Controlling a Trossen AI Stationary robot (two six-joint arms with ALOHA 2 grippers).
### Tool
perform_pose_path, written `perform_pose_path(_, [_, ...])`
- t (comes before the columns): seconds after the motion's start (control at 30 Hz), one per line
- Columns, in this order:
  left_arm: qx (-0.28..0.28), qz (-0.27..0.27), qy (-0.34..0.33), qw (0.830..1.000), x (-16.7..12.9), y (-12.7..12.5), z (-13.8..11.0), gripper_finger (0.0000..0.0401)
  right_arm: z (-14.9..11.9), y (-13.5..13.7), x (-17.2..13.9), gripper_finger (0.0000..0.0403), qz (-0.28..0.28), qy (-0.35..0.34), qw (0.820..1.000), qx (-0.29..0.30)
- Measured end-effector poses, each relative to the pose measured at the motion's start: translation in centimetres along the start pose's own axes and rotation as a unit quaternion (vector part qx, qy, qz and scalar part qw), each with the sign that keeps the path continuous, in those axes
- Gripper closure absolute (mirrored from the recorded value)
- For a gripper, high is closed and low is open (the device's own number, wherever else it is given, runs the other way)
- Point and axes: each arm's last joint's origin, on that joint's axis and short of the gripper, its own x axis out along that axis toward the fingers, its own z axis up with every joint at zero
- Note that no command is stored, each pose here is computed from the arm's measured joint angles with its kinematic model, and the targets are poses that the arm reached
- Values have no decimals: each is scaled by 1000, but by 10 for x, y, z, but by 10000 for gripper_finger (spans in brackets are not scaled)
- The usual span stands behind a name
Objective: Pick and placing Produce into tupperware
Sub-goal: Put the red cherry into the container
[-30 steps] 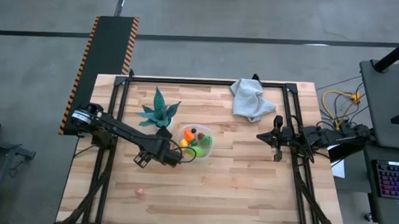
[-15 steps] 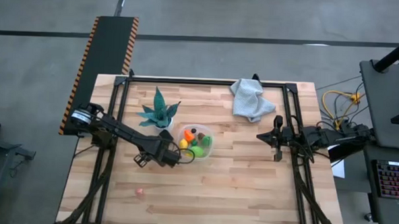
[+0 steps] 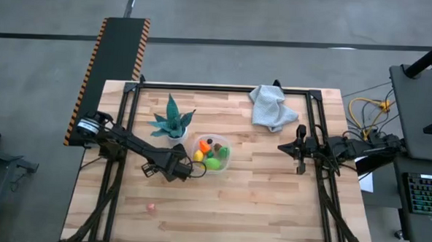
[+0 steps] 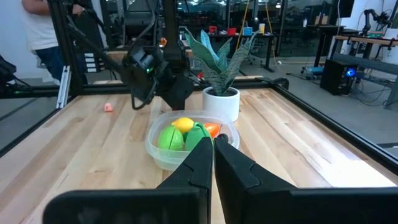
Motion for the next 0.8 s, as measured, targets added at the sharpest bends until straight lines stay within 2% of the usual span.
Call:
perform_pose_path(0.3, [9,25,-6,1000,1,3,2,196,0,0,0,394,0,-1,1000,0])
perform_pose_path(0.4, [27,38,-9,999,0,5,4,196,0,0,0,394,0,0,1000,0])
perform_pose_path(0.8, [38,43,-12,998,2,4,4,196,0,0,0,394,0,0,1000,0])
